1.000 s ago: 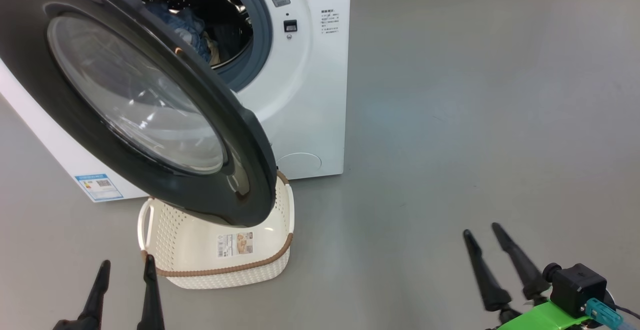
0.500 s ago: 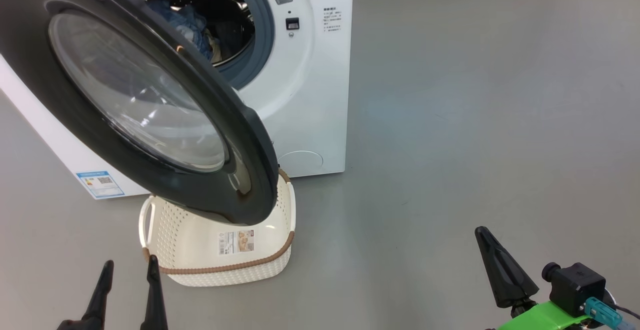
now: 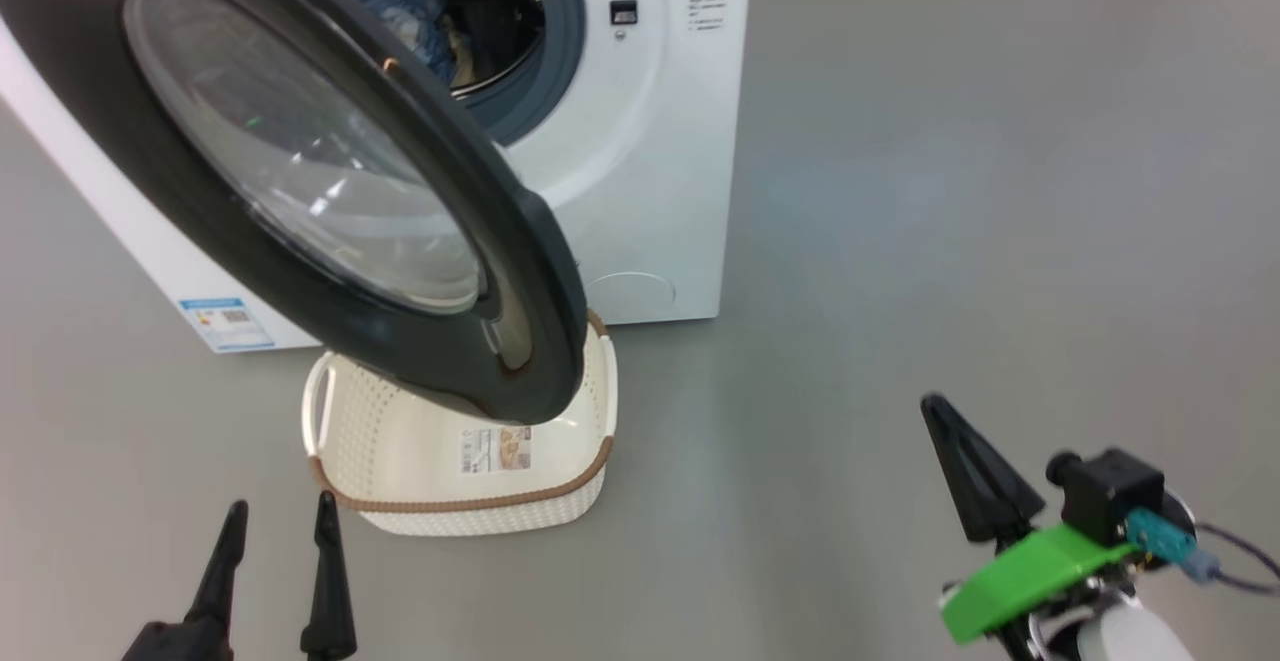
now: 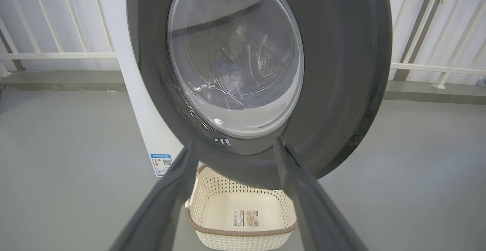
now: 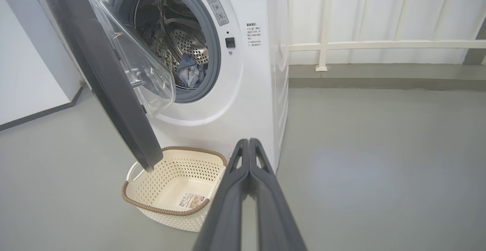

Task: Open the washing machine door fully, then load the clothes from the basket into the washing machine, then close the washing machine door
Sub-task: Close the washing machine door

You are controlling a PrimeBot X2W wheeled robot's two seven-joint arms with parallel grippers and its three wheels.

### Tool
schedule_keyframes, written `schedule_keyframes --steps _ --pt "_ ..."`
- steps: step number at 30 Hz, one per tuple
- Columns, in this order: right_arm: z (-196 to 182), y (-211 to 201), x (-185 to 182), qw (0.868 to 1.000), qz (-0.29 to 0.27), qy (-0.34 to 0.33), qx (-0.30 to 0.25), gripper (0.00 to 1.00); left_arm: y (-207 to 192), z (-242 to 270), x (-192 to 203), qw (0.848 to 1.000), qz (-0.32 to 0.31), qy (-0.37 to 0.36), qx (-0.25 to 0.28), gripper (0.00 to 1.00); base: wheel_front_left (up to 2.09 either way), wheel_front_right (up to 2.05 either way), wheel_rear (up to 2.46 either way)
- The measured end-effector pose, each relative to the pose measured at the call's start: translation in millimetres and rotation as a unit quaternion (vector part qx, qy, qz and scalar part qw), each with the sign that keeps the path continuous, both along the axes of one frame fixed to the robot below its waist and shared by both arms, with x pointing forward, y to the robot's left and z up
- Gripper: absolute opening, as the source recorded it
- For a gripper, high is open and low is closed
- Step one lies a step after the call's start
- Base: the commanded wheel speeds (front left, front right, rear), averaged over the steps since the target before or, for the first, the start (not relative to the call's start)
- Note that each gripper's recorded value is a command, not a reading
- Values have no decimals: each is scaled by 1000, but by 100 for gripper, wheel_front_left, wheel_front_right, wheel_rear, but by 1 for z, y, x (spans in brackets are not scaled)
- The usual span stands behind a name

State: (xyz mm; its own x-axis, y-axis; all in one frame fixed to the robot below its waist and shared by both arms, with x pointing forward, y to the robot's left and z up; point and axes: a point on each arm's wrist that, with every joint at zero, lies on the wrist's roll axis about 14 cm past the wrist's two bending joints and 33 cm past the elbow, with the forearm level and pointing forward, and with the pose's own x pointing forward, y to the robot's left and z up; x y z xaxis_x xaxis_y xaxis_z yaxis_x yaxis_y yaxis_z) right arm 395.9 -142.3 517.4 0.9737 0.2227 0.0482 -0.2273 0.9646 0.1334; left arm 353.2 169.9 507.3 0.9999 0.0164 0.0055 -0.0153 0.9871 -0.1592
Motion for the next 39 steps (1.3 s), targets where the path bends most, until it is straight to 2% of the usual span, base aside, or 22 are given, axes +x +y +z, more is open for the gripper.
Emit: schedule_keyframes --steps 16,22,26,27,30,34,39 --pt "24 78 106 995 96 -37 -6 0 26 4 4 999 48 -16 -2 100 0 0 0" --pt "53 113 132 989 132 -71 -2 0 39 -1 0 997 71 -9 1 100 0 0 0" --pt "94 131 137 980 150 -127 14 0 43 -2 -1 997 76 -10 2 100 0 0 0" --pt "94 131 137 980 150 -127 14 0 43 -2 -1 997 76 -10 2 100 0 0 0" --pt "139 142 128 967 166 -189 31 0 43 1 0 997 77 -16 3 100 0 0 0" --pt "191 160 101 942 199 -267 51 0 43 5 -1 997 76 -23 2 100 0 0 0" --pt "215 196 61 916 265 -295 50 0 43 6 -1 997 76 -25 2 100 0 0 0"
